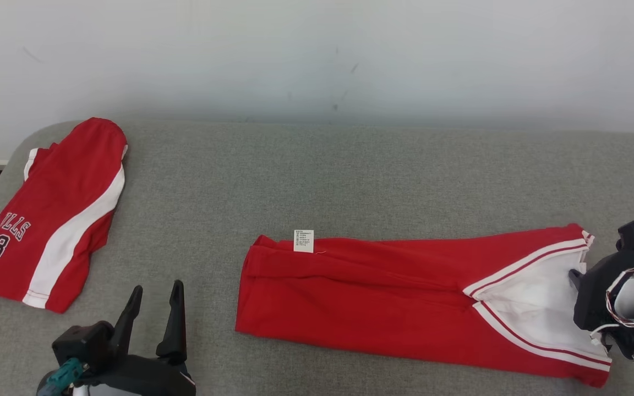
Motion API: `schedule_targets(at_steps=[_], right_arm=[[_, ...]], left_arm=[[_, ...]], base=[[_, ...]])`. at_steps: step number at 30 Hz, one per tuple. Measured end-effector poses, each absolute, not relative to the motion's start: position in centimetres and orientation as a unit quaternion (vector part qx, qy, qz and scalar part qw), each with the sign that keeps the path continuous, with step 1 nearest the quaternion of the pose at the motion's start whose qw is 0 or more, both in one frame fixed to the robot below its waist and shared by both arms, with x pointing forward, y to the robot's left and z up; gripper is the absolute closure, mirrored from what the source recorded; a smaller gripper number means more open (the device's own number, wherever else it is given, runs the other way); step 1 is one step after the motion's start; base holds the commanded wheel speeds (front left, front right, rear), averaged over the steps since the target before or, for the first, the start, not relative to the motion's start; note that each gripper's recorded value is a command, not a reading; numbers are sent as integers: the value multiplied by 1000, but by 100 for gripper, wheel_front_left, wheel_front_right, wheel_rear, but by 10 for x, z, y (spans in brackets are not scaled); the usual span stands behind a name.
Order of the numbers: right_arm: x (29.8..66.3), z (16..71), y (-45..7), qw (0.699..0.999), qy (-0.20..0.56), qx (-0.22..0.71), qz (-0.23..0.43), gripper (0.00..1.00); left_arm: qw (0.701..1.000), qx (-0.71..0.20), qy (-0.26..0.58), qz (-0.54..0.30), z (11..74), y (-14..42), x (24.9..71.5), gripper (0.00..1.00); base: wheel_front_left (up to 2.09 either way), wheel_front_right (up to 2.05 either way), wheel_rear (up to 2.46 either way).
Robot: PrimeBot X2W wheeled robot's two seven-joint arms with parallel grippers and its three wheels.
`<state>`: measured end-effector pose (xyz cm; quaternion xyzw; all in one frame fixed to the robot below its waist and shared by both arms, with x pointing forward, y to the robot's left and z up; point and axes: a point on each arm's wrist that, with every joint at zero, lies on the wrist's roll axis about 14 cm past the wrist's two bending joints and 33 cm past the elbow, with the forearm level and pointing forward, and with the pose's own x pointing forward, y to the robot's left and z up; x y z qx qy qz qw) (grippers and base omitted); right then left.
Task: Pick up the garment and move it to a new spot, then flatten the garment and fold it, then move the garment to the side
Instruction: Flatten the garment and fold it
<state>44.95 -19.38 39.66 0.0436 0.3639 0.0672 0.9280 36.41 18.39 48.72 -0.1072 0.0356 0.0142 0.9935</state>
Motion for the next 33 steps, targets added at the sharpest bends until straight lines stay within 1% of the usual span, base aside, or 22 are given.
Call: schedule_targets(at_steps=[3, 6, 12, 15, 20, 26, 30, 33], right_arm=[[452, 406, -183, 934, 342, 67, 78, 100], [454, 419, -159, 937, 318, 98, 105, 100], [456, 449, -119, 942, 272, 110, 163, 100], [451, 461, -96, 938, 259, 118, 196, 100], [436, 469, -60, 926, 258, 119, 250, 100], [421, 492, -7, 902, 251, 129, 327, 100], [415, 497, 19, 884, 272, 119, 360, 100], [419, 504, 31, 877, 283, 102, 374, 100]], left_arm=[[994, -107, 37, 8, 487, 180, 364, 0], [993, -108, 38, 5, 486, 178, 363, 0], [993, -108, 38, -6, 488, 171, 363, 0], [993, -114, 41, -13, 488, 163, 363, 0], [992, -118, 43, -15, 487, 159, 359, 0], [992, -121, 44, -9, 486, 162, 355, 0], [991, -124, 49, -3, 482, 163, 353, 0], [990, -128, 58, -5, 478, 160, 350, 0]], base=[[0, 0, 0], [0, 0, 0], [0, 0, 0], [0, 0, 0], [0, 0, 0], [0, 0, 0], [0, 0, 0], [0, 0, 0]])
